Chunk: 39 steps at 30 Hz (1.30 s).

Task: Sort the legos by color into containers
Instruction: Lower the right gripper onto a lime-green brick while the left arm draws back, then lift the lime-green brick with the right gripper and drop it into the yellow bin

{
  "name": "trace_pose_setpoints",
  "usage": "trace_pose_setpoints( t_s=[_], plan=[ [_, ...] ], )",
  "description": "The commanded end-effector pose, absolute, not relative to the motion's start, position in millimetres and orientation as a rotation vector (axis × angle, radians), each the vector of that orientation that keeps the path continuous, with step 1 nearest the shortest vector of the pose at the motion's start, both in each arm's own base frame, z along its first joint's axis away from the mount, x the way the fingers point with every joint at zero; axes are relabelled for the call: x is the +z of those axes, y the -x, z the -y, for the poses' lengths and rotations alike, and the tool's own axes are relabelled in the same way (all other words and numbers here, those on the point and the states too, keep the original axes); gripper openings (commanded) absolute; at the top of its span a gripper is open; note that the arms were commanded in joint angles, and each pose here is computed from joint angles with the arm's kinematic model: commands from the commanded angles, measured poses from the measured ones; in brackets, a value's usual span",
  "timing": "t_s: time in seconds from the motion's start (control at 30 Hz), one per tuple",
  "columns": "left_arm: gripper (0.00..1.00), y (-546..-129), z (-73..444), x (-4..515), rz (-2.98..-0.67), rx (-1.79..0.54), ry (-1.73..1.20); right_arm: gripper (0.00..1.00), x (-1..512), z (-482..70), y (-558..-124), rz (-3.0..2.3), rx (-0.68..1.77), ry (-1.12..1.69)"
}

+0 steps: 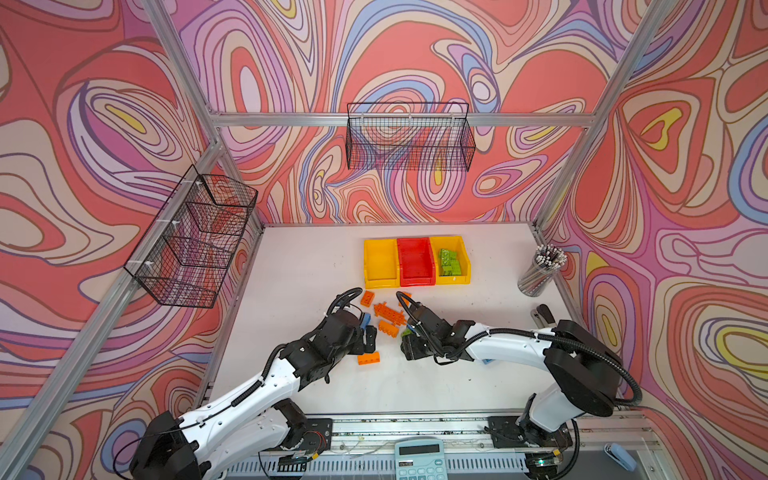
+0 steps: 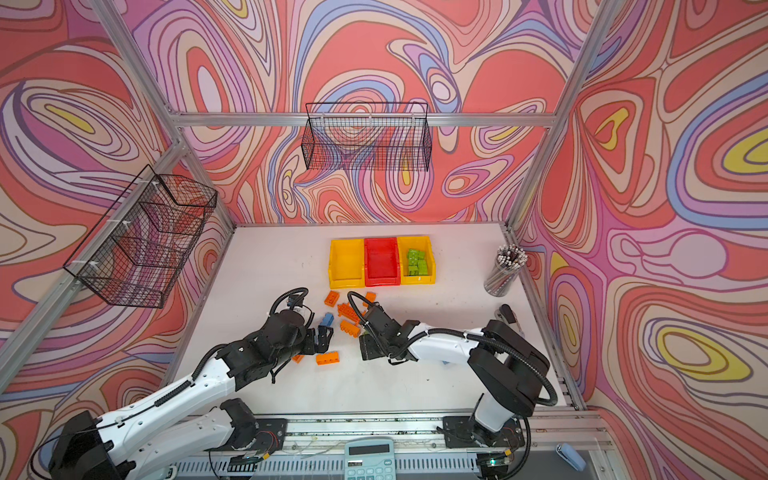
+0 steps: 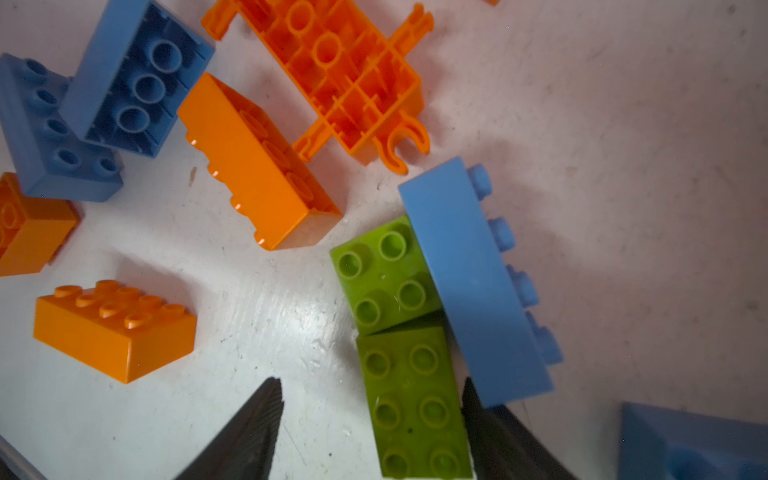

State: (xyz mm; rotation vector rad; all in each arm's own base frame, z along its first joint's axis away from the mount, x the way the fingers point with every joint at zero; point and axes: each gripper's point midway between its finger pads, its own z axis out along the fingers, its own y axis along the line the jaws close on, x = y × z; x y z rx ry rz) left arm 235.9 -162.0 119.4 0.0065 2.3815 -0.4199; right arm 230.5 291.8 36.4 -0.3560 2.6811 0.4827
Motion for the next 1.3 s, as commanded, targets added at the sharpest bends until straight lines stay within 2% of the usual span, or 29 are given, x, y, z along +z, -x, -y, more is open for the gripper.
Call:
trace_pose_setpoints(
  t_s=[0.0,0.1,0.37,0.5,0.87,1.1,1.27],
  plan=[
    [1.00,-229.5,152.8,111.0,-2.410,-0.383,0.025,0.63,34.0,-291.4,-233.4,-2.684,0.431,0.349],
    [1.00,-229.1,152.1,111.1,-2.408,-0.384,0.029,0.52,30.2,-287.5,-233.4,-2.697,0.388,0.351],
    [1.00,-228.7,151.7,112.3,-2.403,-0.388,0.030,0.40,27.0,-281.7,-231.8,-2.709,0.292,0.362],
    [1.00,-229.1,153.2,115.7,-2.396,-0.400,0.026,0.28,32.8,-279.4,-234.1,-2.699,0.268,0.359],
    [1.00,-235.7,163.1,134.0,-2.369,-0.431,-0.011,0.26,114.5,-265.0,-270.2,-2.522,0.128,0.347],
    [1.00,-246.9,182.6,145.9,-2.353,-0.486,-0.055,0.26,156.1,-229.3,-337.1,-2.449,0.120,0.234],
    [1.00,-257.7,203.3,148.9,-2.363,-0.532,-0.095,0.26,164.3,-205.8,-397.1,-2.425,0.123,0.152]
  ],
)
